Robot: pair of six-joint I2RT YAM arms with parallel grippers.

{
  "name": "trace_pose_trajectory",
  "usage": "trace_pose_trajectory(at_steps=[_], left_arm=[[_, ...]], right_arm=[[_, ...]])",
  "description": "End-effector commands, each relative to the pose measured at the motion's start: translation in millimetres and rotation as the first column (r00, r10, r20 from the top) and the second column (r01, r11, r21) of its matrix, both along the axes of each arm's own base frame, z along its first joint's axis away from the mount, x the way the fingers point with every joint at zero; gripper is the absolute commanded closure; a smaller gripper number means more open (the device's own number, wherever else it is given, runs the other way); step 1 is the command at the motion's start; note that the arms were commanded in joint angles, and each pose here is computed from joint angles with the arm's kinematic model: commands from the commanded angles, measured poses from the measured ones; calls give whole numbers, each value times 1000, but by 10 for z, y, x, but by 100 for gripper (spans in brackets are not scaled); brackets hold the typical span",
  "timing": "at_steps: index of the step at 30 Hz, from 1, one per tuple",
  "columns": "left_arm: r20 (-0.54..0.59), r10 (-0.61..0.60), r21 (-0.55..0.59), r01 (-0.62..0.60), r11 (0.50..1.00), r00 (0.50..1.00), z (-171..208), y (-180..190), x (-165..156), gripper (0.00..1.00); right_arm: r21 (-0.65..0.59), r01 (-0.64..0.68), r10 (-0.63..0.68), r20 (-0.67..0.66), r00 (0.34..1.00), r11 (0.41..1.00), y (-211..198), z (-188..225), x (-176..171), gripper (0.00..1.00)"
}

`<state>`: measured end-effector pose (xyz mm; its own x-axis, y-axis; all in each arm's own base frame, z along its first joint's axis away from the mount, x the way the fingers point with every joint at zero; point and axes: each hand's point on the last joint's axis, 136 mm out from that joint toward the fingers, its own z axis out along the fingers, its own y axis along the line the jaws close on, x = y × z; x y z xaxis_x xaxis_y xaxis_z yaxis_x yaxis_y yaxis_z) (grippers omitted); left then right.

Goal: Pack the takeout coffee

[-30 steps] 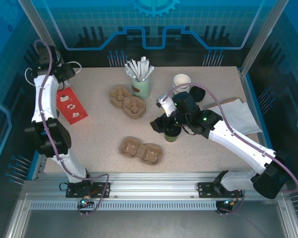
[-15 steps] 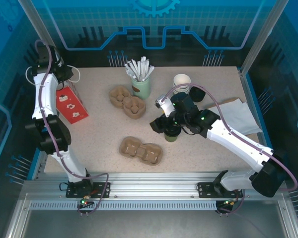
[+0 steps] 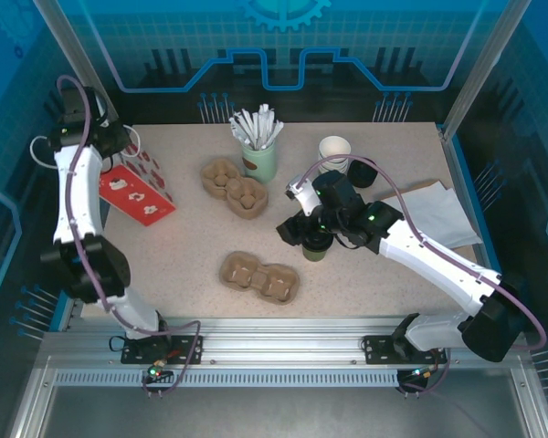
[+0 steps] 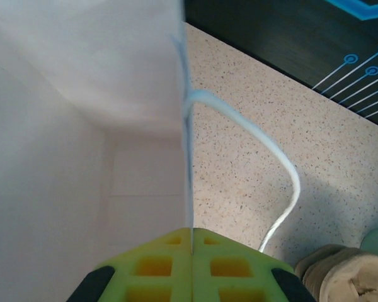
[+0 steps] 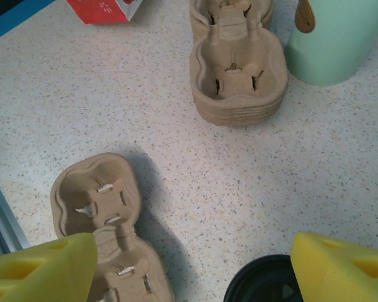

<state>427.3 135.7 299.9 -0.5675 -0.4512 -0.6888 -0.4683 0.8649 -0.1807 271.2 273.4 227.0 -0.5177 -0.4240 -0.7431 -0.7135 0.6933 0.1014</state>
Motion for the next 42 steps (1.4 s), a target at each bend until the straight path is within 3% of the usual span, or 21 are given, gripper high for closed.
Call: trace_pose_trajectory(at_steps=[1, 7, 12, 18, 27, 35, 42], left_arm=[[86, -99, 72, 93, 993, 991, 454, -423, -410, 99], [166, -370, 149, 348, 926, 914, 751, -1274, -983, 100], [145, -509, 237, 470, 850, 848, 946, -1515, -1398, 100], [69, -494, 336, 446, 830, 867, 975, -1345, -1583, 100], [67, -496, 366, 441, 819, 866, 963, -1318, -1594, 100], [57, -489, 348, 442, 827, 870, 843, -1322, -1544, 100], [42, -487, 353, 443, 824, 872, 657, -1305, -1510, 97]], right_arm=[[-11, 22, -22, 25, 999, 1000, -104, 82, -38, 18], [45, 38, -36, -26, 999, 998, -152, 112, -5, 18], [121, -46, 64, -155, 986, 992, 251, 56, -32, 19], [47, -31, 41, -229, 973, 998, 638, -289, 288, 22], [-93, -30, -2, -327, 945, 995, 912, -1007, 667, 26], [-102, -35, -4, -357, 934, 994, 1104, -1279, 854, 27], [-42, -25, 9, -341, 940, 999, 1366, -1283, 1083, 27]])
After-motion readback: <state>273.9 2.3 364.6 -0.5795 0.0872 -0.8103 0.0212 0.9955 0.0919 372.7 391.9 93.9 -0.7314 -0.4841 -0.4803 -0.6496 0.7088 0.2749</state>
